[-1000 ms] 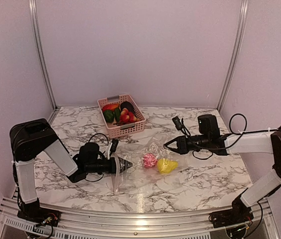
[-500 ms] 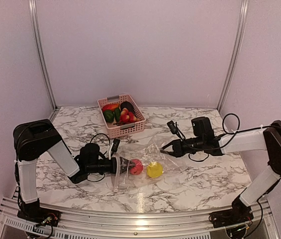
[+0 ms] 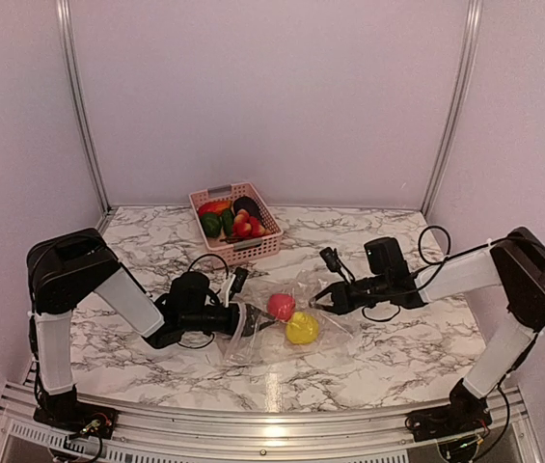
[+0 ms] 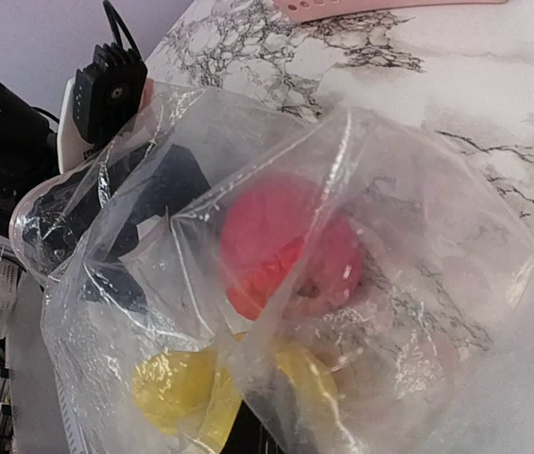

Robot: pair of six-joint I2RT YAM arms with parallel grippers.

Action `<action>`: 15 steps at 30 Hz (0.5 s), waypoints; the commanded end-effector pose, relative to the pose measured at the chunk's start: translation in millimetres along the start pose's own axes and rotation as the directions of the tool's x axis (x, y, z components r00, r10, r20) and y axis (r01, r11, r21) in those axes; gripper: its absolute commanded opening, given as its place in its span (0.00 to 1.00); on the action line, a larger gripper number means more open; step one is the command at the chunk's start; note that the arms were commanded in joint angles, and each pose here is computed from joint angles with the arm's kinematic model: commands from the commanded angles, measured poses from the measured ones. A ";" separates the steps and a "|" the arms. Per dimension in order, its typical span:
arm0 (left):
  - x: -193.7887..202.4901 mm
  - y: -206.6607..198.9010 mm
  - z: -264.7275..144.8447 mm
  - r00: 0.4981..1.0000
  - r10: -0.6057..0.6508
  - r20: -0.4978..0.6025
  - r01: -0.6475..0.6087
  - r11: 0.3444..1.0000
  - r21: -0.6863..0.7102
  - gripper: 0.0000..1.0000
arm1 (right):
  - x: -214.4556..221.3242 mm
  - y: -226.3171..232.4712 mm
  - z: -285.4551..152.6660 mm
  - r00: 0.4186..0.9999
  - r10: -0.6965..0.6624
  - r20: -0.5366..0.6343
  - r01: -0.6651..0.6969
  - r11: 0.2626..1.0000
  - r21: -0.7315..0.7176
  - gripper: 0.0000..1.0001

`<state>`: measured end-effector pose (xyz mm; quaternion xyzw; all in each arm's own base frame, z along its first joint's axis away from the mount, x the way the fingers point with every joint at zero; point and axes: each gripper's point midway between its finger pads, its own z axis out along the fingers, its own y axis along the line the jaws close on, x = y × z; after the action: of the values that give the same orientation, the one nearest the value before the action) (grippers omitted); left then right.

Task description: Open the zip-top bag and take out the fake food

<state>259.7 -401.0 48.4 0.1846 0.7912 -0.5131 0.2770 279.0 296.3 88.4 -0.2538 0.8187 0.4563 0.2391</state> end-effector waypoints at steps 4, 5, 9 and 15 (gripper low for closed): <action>2.0 9.7 8.2 1.000 -0.020 -0.022 0.019 0.998 -0.059 0.79 | 11.8 4.1 26.2 0.999 -0.006 -0.044 0.004 0.999 -0.038 0.00; 1.2 10.5 8.7 1.000 -0.023 -0.019 0.022 0.998 -0.063 0.79 | 11.5 1.3 28.0 0.999 0.000 -0.043 -0.001 1.000 -0.029 0.00; 0.3 16.4 10.1 0.999 -0.035 -0.012 0.034 0.995 -0.089 0.79 | 5.2 -9.1 30.2 0.999 0.010 -0.032 -0.010 0.999 0.030 0.00; -7.4 27.7 6.8 0.996 -0.081 0.033 0.084 0.990 -0.115 0.79 | -1.8 -32.2 27.9 1.000 0.019 -0.023 -0.015 0.984 0.175 0.00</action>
<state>274.0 -402.5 45.9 0.1571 0.8069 -0.4950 0.2816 286.3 308.0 55.6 -0.2423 0.8439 0.4236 0.2227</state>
